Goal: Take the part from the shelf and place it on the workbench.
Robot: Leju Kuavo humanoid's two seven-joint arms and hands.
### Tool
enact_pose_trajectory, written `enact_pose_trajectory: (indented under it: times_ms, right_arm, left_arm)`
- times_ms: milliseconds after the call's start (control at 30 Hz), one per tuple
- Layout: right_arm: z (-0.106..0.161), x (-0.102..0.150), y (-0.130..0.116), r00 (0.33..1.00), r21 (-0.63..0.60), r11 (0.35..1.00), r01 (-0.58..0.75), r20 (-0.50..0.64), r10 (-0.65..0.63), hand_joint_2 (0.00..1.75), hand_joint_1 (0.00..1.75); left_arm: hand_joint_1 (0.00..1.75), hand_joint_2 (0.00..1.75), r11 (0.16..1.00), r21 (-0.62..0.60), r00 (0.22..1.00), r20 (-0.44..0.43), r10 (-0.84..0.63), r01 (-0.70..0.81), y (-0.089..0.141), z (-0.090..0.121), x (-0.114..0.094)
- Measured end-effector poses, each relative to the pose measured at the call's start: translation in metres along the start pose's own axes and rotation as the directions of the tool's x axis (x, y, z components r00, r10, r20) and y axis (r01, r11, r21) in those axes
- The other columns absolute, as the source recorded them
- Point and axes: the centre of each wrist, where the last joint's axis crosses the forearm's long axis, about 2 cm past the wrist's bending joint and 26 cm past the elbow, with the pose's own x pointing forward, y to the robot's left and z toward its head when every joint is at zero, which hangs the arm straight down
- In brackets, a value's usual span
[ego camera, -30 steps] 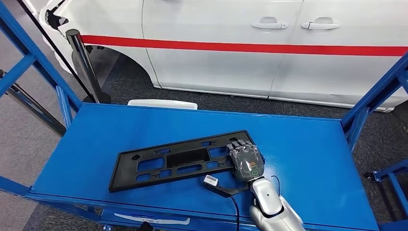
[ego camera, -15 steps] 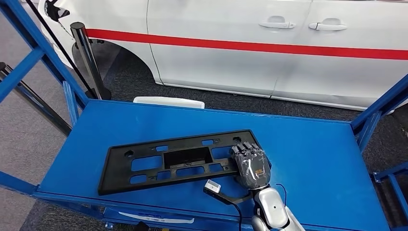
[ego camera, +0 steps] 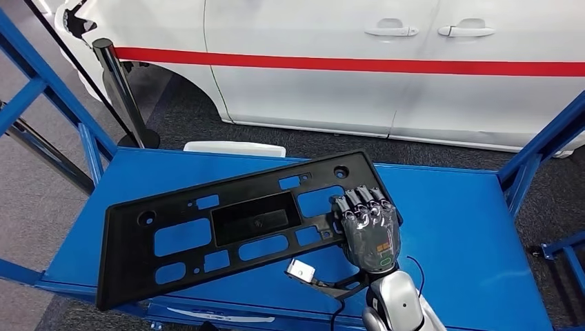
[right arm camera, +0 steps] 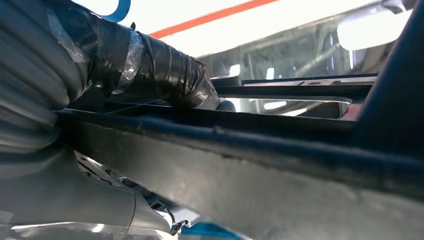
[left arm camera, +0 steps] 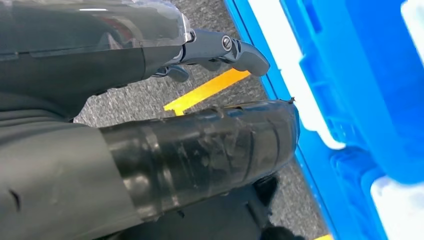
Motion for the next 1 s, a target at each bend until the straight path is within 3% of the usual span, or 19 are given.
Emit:
enact_pose_trajectory:
  times_ms: [233, 367, 800, 1000]
  right_arm:
    - [-0.003, 0.011, -0.007, 0.999, -0.031, 0.999, -0.021, 0.038, 0.022, 1.75, 1.75]
    - [-0.001, 0.016, -0.008, 0.999, -0.029, 1.000, -0.011, 0.047, 0.013, 1.75, 1.75]
    - [0.002, 0.031, -0.010, 0.998, -0.034, 0.999, 0.022, 0.057, -0.020, 1.75, 1.75]
    - [0.002, 0.035, -0.010, 0.999, -0.029, 0.999, 0.034, 0.041, -0.033, 1.75, 1.75]
  left_arm:
    - [0.00, 0.00, 1.000, 0.005, 1.000, -0.001, 0.013, -0.013, 0.000, 0.001, -0.001]
    - [0.00, 1.75, 1.000, 0.005, 1.000, 0.000, 0.014, -0.014, -0.001, 0.001, -0.001]
    - [0.00, 1.75, 1.000, 0.013, 1.000, 0.005, 0.016, -0.016, -0.003, 0.002, -0.002]
    - [0.00, 1.75, 0.999, 0.033, 0.999, -0.032, 0.014, -0.013, -0.004, 0.002, -0.003]
